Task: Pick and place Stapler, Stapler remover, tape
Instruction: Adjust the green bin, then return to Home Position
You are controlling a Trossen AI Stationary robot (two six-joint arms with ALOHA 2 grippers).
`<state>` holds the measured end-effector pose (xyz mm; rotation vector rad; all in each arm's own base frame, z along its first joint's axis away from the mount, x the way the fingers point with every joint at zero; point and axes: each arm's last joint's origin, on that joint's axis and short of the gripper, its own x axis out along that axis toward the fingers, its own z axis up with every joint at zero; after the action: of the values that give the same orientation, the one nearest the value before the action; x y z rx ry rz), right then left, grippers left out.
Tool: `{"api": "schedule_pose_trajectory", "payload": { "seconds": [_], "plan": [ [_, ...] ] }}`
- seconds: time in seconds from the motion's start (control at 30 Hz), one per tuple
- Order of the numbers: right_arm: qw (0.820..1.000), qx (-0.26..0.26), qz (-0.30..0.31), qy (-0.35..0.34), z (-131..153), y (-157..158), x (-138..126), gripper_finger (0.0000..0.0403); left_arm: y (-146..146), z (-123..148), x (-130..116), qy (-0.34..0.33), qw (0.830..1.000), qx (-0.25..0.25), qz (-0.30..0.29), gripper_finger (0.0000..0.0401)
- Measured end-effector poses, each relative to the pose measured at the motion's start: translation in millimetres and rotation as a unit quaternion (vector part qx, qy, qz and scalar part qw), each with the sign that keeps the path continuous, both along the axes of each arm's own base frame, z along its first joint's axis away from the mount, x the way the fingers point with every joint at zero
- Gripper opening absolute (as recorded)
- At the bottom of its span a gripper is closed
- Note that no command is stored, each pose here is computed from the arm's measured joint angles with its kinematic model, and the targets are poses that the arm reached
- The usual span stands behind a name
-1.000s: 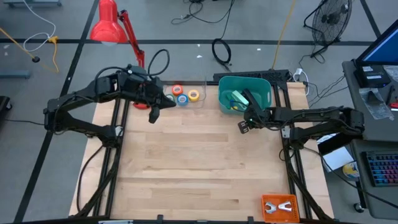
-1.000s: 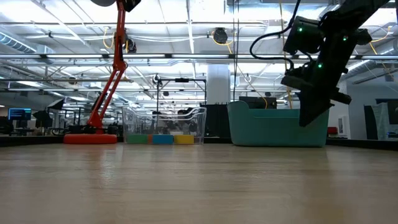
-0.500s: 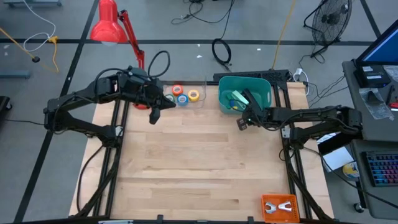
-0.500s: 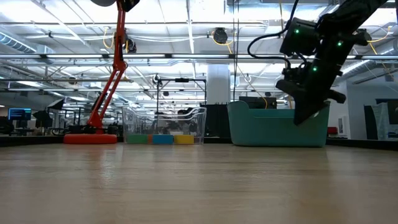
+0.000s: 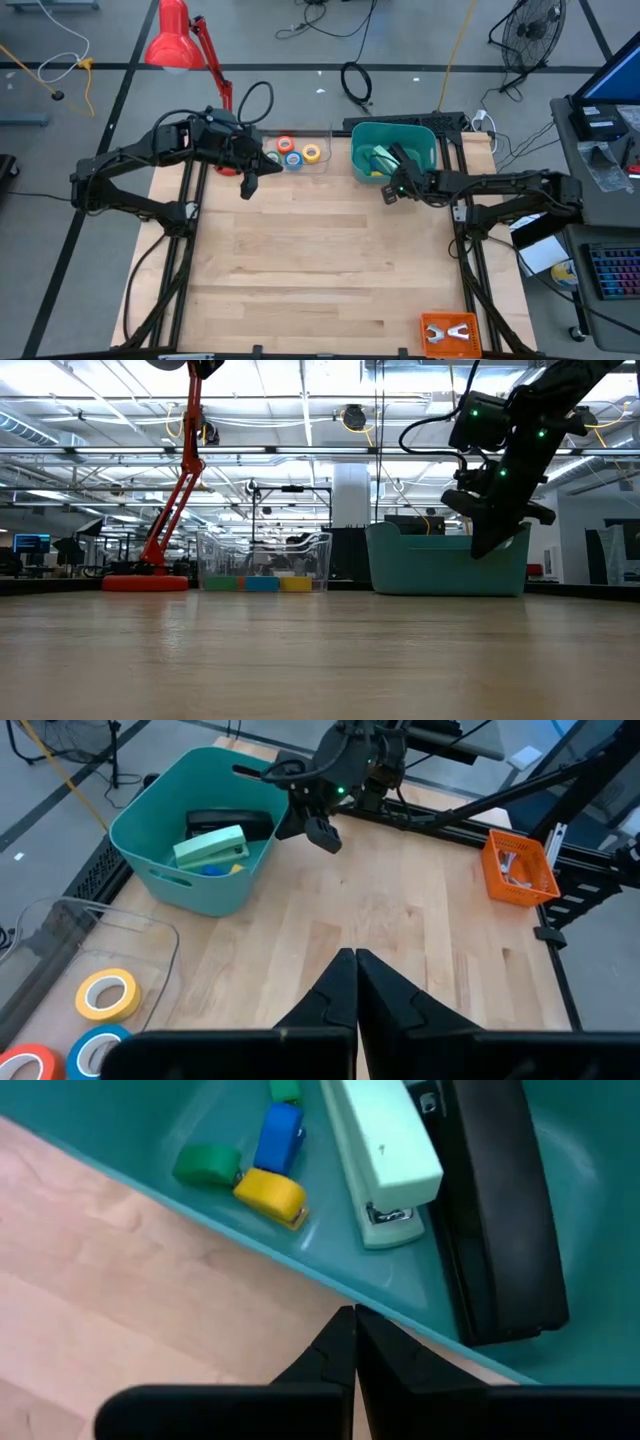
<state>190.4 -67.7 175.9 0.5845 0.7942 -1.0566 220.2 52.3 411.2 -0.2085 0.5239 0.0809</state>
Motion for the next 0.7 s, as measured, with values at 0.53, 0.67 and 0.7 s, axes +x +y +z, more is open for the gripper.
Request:
{"api": "schedule_pose_trajectory", "payload": {
  "seconds": [0.53, 0.67, 0.7],
  "plan": [
    [1.000, -0.015, -0.007, -0.025, 3, -3, 4, 0.0000, 0, 0, 0, 0.001, 1.000, 0.004, -0.002, 0.0000],
    [0.999, 0.005, 0.016, -0.033, 3, 5, 7, 0.0000, 0, -1, 0, 0.004, 1.000, 0.008, -0.005, 0.0000],
    [0.999, 0.009, 0.024, -0.037, 5, 7, 9, 0.0000, 0, -1, 0, 0.005, 1.000, 0.009, -0.006, 0.0000]
  ]
}}
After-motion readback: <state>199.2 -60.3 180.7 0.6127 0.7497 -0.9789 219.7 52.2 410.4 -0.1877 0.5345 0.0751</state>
